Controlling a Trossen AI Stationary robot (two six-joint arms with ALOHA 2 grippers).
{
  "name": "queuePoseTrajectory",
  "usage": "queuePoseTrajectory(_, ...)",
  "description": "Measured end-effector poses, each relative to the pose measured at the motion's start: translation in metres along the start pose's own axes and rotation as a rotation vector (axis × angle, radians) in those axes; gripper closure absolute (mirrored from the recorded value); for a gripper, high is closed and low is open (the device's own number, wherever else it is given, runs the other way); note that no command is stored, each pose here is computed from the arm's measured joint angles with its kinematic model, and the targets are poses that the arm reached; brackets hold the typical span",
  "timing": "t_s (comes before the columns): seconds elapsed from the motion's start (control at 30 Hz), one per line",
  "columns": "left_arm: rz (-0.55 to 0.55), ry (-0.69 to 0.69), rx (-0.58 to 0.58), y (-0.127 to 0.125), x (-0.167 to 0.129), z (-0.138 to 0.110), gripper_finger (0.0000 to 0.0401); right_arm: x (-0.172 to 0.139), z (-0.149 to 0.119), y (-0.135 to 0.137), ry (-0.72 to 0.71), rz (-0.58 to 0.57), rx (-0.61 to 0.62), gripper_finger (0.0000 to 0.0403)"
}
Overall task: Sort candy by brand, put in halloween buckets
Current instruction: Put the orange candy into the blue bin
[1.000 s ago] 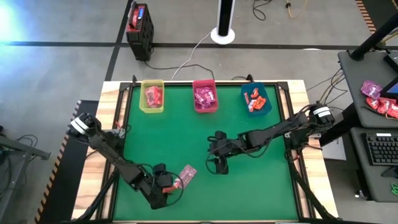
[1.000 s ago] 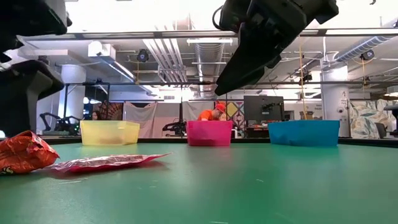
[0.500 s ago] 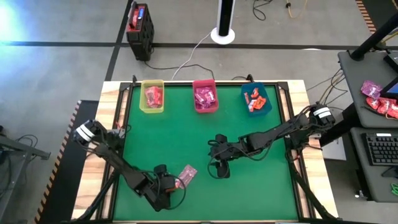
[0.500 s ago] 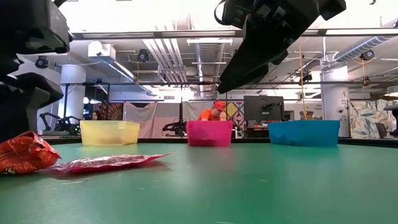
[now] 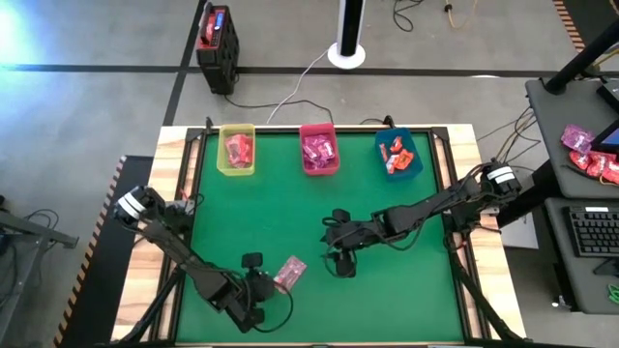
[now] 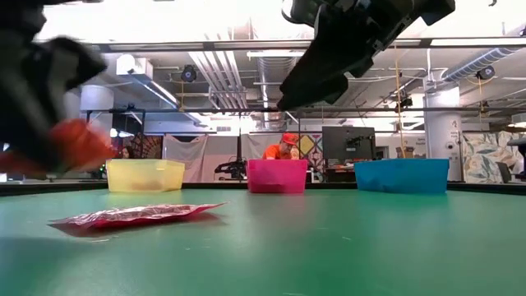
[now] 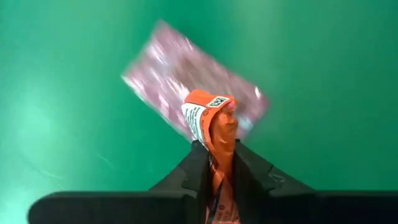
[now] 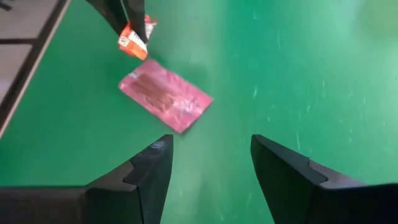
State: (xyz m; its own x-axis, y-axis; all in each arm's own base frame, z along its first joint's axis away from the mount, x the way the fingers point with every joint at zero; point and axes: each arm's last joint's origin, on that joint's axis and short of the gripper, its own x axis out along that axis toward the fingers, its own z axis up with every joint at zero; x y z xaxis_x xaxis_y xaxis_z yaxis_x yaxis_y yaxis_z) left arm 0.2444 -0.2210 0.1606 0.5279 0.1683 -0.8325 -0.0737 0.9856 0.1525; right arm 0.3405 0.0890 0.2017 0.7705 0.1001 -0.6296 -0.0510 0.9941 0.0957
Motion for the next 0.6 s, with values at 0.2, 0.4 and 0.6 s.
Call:
queuePoseTrajectory(0.2, 0.153, -0.219, 0.054, 0.021, -0.03, 0.013, 0.0371, -0.001, 0.008, 0.006, -0.089, 0.027, -0.056, 0.0193)
queuePoseTrajectory(0.4, 0.134, -0.431, -0.005, 0.044, -0.075, 0.031, 0.0372, -0.007, 0.024, 0.024, -0.327, 0.079, -0.207, 0.0193)
queuePoseTrajectory(0.6, -0.13, -0.713, 0.065, 0.054, -0.102, 0.04, 0.0372, -0.019, 0.04, 0.042, -0.58, 0.106, -0.347, 0.0193)
